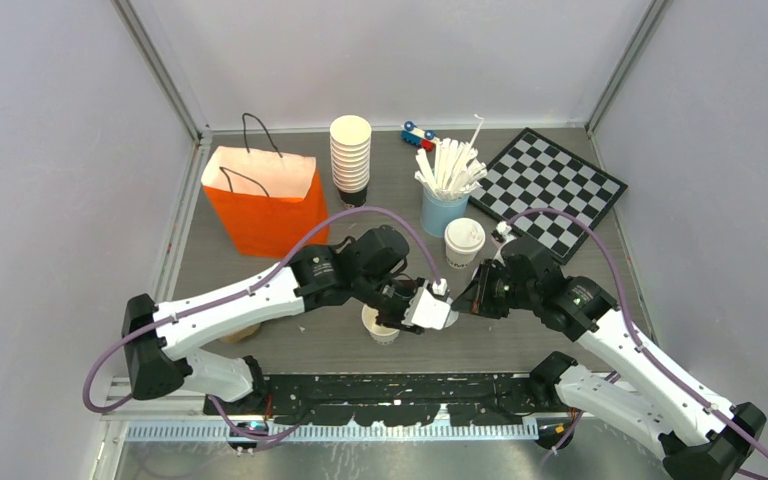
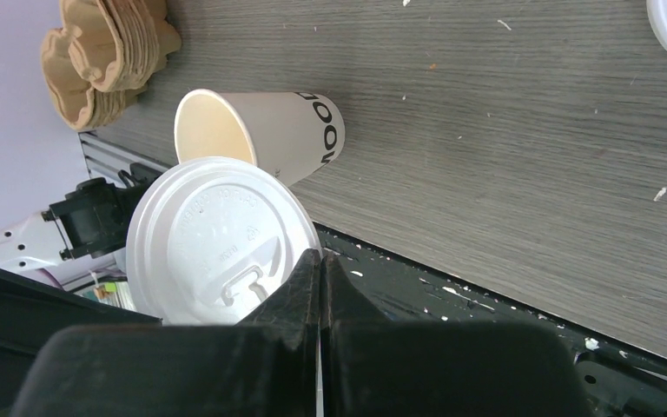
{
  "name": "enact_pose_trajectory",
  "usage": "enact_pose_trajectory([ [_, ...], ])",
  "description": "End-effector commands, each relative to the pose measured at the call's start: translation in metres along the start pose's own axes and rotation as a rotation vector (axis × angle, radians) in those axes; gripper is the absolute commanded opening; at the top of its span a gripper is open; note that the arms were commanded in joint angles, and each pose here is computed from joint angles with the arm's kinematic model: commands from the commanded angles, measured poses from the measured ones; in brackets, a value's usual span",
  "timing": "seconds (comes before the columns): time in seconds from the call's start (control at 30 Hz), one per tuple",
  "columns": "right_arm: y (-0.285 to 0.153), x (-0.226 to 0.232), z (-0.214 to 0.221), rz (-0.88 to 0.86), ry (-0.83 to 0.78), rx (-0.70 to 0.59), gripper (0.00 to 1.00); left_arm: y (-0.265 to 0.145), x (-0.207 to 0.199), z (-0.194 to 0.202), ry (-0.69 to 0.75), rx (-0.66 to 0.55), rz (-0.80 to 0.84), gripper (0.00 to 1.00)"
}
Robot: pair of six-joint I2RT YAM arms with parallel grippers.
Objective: Pack the takeout coffee
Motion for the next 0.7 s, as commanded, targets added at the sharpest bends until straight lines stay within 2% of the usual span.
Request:
enact_pose_trajectory([
  [0.0,-0.005,0.012,-0.009,-0.060,-0.035,-0.040,0.01,-0.003,0.001,-0.009,0.018,-0.017,0.006,0.34],
  [0.23,-0.003,0.013,-0.008,-0.064,-0.037,-0.039,0.01,0.000,0.004,-0.005,0.016,0.000,-0.017,0.32],
  [0.47,-0.003,0.014,-0.009,-0.073,-0.040,-0.048,0.02,0.001,0.009,-0.005,-0.009,0.019,-0.036,0.07],
  [0.5,-0.004,0.014,-0.009,-0.070,-0.046,-0.055,0.05,0.001,0.009,-0.006,-0.022,0.021,-0.039,0.01],
  [0.53,-0.005,0.014,-0.012,-0.060,-0.048,-0.075,0.10,0.001,0.009,-0.005,-0.042,0.025,-0.044,0.00],
  [0.67,-0.016,0.021,-0.031,-0.034,-0.029,-0.221,0.39,0.001,0.011,-0.002,-0.179,0.026,-0.136,0.00],
])
Point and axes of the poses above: each gripper's point midway between its finger pads, its own y axis out along the fingers, its own x axis along the line the jaws close on, z = x × y, the point moved 8 cm from there along -y, back along the fingers, and after that the axes turned 5 degrees about -y, right-handed, at the moved point
